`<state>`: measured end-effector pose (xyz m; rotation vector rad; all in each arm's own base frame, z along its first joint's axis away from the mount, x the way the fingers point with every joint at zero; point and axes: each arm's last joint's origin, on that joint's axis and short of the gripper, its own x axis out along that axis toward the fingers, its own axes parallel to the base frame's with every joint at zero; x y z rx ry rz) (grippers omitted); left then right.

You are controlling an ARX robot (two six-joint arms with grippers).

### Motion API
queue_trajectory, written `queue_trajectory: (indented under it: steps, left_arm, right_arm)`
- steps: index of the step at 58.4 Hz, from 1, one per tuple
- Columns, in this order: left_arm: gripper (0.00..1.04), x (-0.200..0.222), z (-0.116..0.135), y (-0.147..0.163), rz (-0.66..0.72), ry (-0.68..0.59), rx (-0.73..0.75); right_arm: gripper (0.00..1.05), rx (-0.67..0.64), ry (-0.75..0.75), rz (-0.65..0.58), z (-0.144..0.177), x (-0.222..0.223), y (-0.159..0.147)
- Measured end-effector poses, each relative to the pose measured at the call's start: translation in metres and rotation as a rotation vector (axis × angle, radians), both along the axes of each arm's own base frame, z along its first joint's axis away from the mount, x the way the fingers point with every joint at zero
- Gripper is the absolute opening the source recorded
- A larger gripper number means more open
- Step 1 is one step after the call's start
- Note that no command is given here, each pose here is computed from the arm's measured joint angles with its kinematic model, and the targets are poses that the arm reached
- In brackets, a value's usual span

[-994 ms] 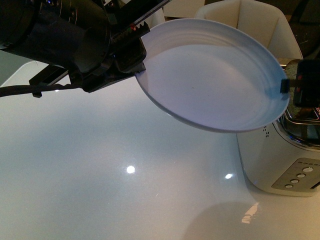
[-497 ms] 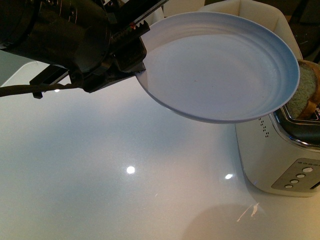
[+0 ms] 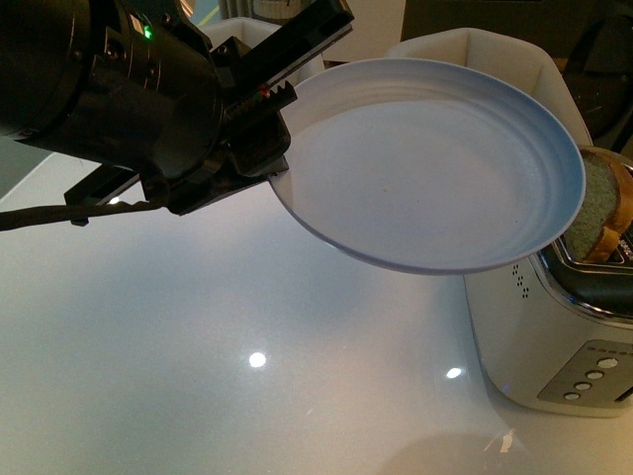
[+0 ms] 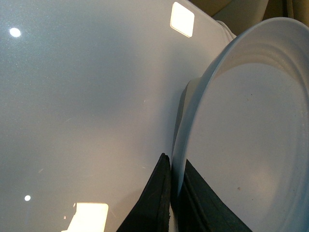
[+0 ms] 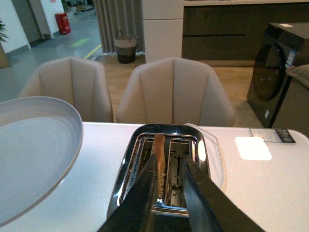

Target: Left arm holds plate, right arm toasts bread

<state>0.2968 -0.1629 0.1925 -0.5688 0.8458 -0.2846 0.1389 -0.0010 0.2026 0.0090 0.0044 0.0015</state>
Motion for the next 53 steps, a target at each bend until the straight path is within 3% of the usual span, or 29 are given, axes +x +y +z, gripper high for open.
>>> queue_trajectory:
  steps: [5,53]
  left_arm:
    - [0.03,0.000,0.000,0.000,-0.001,0.000,0.000]
    - [0.03,0.000,0.000,0.000,0.000,0.000,0.000]
  right_arm:
    - [0.02,-0.002,-0.001,-0.007,-0.005,-0.004,0.000]
    - [0.02,-0.005,-0.027,-0.005,-0.028,-0.026,0.001]
